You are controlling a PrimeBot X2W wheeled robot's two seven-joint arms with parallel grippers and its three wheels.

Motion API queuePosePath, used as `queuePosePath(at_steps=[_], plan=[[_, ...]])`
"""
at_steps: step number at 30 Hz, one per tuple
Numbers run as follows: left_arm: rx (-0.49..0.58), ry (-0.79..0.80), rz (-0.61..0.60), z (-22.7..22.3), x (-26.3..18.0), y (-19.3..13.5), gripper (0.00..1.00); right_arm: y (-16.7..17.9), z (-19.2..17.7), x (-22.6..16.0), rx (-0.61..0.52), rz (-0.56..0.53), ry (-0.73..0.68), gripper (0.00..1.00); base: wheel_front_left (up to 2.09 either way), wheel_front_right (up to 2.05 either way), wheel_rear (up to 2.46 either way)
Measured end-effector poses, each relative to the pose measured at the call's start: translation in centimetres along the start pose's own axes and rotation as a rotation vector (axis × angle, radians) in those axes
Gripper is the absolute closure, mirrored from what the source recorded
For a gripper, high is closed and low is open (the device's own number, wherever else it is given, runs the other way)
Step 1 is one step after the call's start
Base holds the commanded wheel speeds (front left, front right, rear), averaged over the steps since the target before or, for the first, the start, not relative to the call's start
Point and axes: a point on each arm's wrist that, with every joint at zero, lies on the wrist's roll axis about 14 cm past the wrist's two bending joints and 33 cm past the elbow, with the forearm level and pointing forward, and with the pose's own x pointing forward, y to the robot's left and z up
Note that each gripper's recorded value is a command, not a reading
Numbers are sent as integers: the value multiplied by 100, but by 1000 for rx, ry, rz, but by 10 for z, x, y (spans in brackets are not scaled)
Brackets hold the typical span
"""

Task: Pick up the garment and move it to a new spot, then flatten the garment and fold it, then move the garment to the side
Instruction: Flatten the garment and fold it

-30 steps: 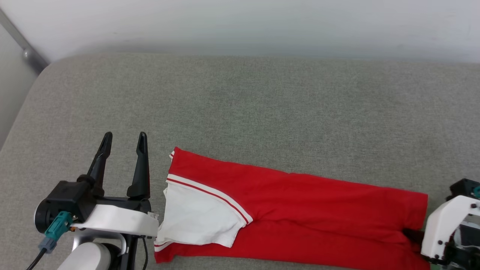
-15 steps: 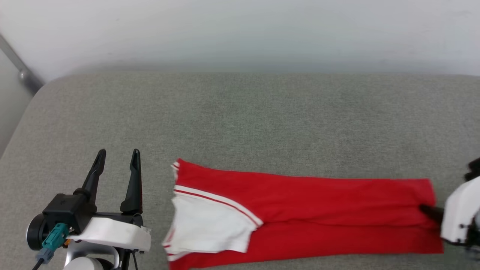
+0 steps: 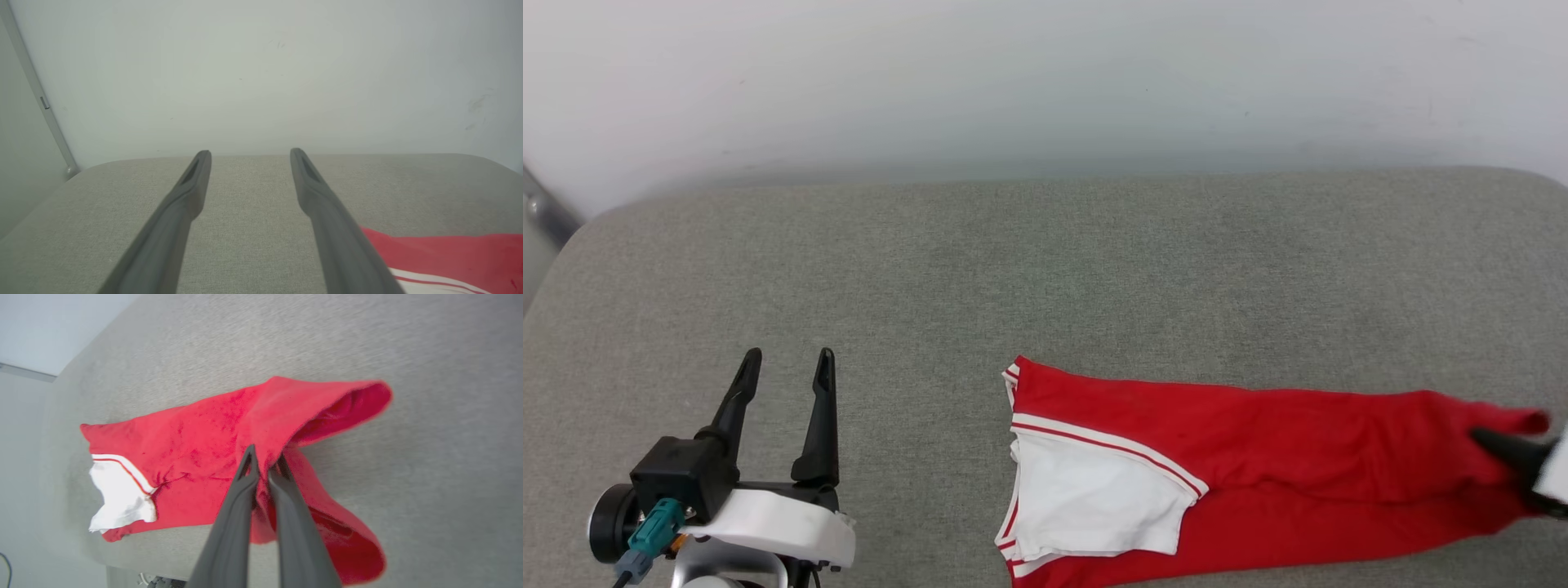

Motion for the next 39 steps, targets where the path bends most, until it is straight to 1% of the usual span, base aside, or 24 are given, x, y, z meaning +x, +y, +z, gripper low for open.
queuePosePath(at_steps=[3,7,8,10,17,19,21,22,23,24,28,31,34,37,39], plan=[[-17,6,-11,-2,0,-4,0,50,-17,10,64,185,47,100,0,0,0],[-25,9,-26,-3,1,-8,0,99,-38,18,101,356,124,100,0,0,0],[-31,9,-35,-4,3,-12,0,151,-64,29,100,517,211,100,0,0,0],[-30,8,-39,-4,4,-12,0,170,-77,35,97,566,253,100,0,0,0],[-30,15,-23,-6,5,-5,0,236,-109,53,92,709,316,100,0,0,0],[-32,19,-15,-7,4,-2,0,249,-120,57,79,726,340,100,0,0,0],[-32,24,-5,-9,3,1,0,256,-129,63,58,720,352,100,0,0,0],[-30,25,0,-10,2,2,0,257,-132,68,31,701,344,86,0,0,0],[-30,24,5,-10,1,4,0,257,-134,73,9,682,334,56,0,0,0],[-29,24,10,-10,1,5,0,257,-135,76,-3,672,328,0,0,0,0],[-25,25,21,-11,1,9,0,271,-139,77,-62,690,316,0,0,0,0],[-35,32,21,-14,1,8,0,279,-130,71,-145,716,265,0,0,0,0],[-38,29,13,-13,3,4,0,272,-120,67,-258,705,192,0,0,0,0],[-40,26,2,-13,5,0,0,258,-105,62,-392,675,85,0,0,0,0],[-41,28,-4,-14,6,-3,0,245,-90,59,-456,639,-4,0,0,0,0]])
